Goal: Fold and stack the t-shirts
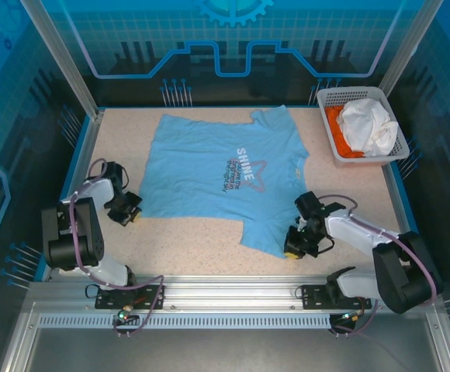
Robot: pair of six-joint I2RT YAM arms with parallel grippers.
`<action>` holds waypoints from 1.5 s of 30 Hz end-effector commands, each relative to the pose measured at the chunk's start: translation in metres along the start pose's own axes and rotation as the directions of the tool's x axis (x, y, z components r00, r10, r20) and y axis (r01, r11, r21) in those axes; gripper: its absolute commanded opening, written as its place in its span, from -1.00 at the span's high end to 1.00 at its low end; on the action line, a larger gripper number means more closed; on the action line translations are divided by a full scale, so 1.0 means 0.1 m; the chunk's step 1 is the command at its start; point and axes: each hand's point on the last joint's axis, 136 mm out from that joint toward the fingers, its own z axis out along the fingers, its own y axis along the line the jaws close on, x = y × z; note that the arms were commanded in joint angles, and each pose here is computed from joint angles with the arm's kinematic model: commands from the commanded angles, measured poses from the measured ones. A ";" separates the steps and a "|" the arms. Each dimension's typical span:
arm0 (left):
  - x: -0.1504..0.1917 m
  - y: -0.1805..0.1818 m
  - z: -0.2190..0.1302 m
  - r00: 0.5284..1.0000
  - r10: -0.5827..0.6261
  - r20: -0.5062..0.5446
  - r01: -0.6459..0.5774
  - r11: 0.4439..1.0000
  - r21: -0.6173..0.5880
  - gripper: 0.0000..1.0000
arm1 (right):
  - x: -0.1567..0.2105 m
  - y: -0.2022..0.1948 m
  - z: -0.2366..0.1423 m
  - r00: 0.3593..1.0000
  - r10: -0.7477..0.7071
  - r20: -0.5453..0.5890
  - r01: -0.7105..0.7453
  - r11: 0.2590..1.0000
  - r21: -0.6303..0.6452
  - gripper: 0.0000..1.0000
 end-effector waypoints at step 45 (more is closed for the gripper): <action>-0.86 -1.73 -0.40 0.999 0.040 0.000 -0.040 0.991 0.130 1.00 | -2.23 1.06 -1.07 0.926 0.367 0.091 -0.361 0.929 -0.083 1.00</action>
